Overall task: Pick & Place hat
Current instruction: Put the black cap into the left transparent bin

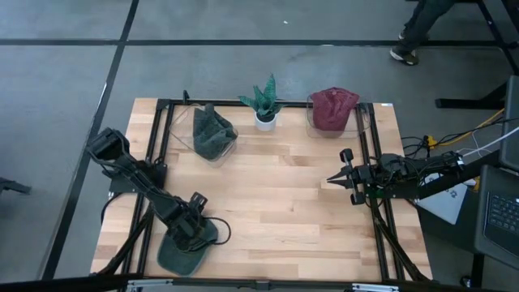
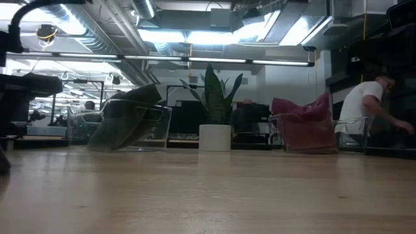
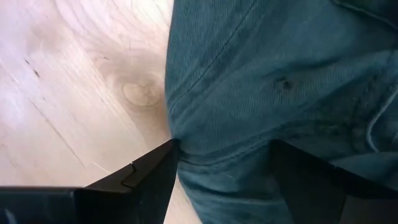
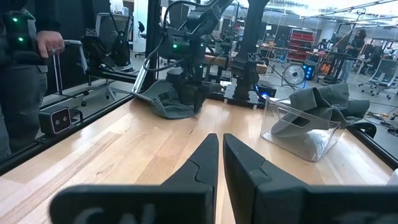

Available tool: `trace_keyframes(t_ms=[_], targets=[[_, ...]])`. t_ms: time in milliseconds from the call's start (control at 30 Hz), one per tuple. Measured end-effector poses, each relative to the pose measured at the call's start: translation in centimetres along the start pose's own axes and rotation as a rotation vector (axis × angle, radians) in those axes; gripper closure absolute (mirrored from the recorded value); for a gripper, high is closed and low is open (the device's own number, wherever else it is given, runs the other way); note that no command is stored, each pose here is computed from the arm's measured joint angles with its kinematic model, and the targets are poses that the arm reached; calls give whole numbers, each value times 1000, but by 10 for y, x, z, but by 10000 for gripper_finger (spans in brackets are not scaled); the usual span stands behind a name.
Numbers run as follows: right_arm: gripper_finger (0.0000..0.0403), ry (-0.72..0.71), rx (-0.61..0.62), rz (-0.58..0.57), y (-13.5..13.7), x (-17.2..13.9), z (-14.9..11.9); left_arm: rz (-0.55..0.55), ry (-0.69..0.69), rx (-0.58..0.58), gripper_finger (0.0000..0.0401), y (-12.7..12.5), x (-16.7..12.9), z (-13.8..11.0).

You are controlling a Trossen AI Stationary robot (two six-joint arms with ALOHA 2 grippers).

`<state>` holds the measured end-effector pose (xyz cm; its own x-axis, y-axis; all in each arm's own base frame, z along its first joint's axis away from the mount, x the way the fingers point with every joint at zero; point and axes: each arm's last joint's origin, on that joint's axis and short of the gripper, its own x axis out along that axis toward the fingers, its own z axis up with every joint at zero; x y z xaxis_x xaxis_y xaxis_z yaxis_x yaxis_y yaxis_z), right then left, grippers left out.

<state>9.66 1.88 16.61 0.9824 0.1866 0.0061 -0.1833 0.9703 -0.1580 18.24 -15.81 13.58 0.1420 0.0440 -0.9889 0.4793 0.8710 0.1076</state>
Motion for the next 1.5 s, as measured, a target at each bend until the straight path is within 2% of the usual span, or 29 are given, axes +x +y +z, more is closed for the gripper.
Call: trace_keyframes(t_ms=[167,300,733,933,1067,1200,1333,1500], targets=[[377,1,0,0,0,0,0,-37,27,-17,159,2,5,1],[377,0,0,0,0,0,0,-43,23,-19,190,1,4,1],[377,0,0,-1,0,0,0,-38,-51,-19,374,5,-4,8],[377,0,0,-1,0,0,0,29,-126,-23,378,16,-20,11],[377,0,0,-1,0,0,0,113,-192,13,378,28,-39,13],[377,0,0,-1,0,0,0,241,-239,51,378,45,-59,16],[377,0,0,0,0,0,0,405,-265,107,378,65,-79,19],[377,0,0,0,0,0,0,665,-250,165,378,89,-104,24]])
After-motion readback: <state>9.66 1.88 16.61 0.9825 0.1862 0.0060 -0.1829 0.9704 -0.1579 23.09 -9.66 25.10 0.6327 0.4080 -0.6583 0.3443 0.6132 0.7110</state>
